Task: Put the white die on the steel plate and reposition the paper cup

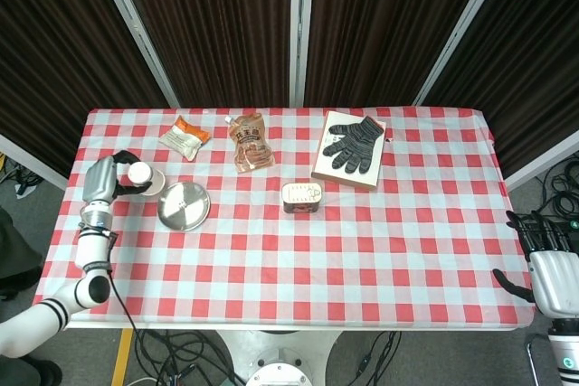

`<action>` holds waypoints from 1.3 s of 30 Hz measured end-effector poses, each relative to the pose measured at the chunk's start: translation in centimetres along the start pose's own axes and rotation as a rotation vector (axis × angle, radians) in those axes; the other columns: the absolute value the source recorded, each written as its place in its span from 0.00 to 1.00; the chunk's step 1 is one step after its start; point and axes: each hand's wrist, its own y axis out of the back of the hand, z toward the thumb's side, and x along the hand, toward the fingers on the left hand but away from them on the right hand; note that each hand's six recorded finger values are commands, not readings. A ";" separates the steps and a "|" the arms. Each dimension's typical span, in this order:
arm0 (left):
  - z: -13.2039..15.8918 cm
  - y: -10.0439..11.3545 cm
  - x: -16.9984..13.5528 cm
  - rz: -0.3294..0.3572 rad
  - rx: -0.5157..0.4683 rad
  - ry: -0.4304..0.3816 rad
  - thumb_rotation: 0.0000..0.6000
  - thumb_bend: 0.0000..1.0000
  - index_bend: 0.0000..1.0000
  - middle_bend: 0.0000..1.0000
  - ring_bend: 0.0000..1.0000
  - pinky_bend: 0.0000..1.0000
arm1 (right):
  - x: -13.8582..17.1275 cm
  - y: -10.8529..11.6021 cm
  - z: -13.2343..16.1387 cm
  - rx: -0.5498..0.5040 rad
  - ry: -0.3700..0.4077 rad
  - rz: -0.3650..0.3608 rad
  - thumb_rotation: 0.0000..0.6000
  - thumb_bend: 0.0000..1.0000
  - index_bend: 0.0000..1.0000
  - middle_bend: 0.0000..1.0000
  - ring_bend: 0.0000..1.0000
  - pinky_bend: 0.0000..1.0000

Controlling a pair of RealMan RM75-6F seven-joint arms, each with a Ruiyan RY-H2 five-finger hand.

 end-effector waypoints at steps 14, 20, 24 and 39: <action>0.0 -2.1 0.8 -0.031 0.058 0.002 1.00 0.17 0.14 0.14 0.10 0.18 | 0.2 0.3 -0.1 0.006 -0.008 -0.005 1.00 0.11 0.04 0.22 0.00 0.11; 0.3 0.0 -0.8 0.039 0.062 -0.054 1.00 0.17 0.14 0.15 0.10 0.16 | 0.3 0.4 -0.5 -0.002 -0.016 -0.005 1.00 0.11 0.04 0.22 0.00 0.11; -0.3 2.0 -2.8 0.092 0.123 -0.090 1.00 0.17 0.15 0.15 0.10 0.13 | 0.5 0.3 -1.2 -0.007 -0.037 -0.002 1.00 0.11 0.04 0.18 0.00 0.11; -5.2 7.4 -18.4 0.185 0.435 -0.182 1.00 0.17 0.18 0.15 0.10 0.10 | 1.7 -0.4 -1.3 -0.049 0.005 -0.009 1.00 0.11 0.04 0.11 0.00 0.11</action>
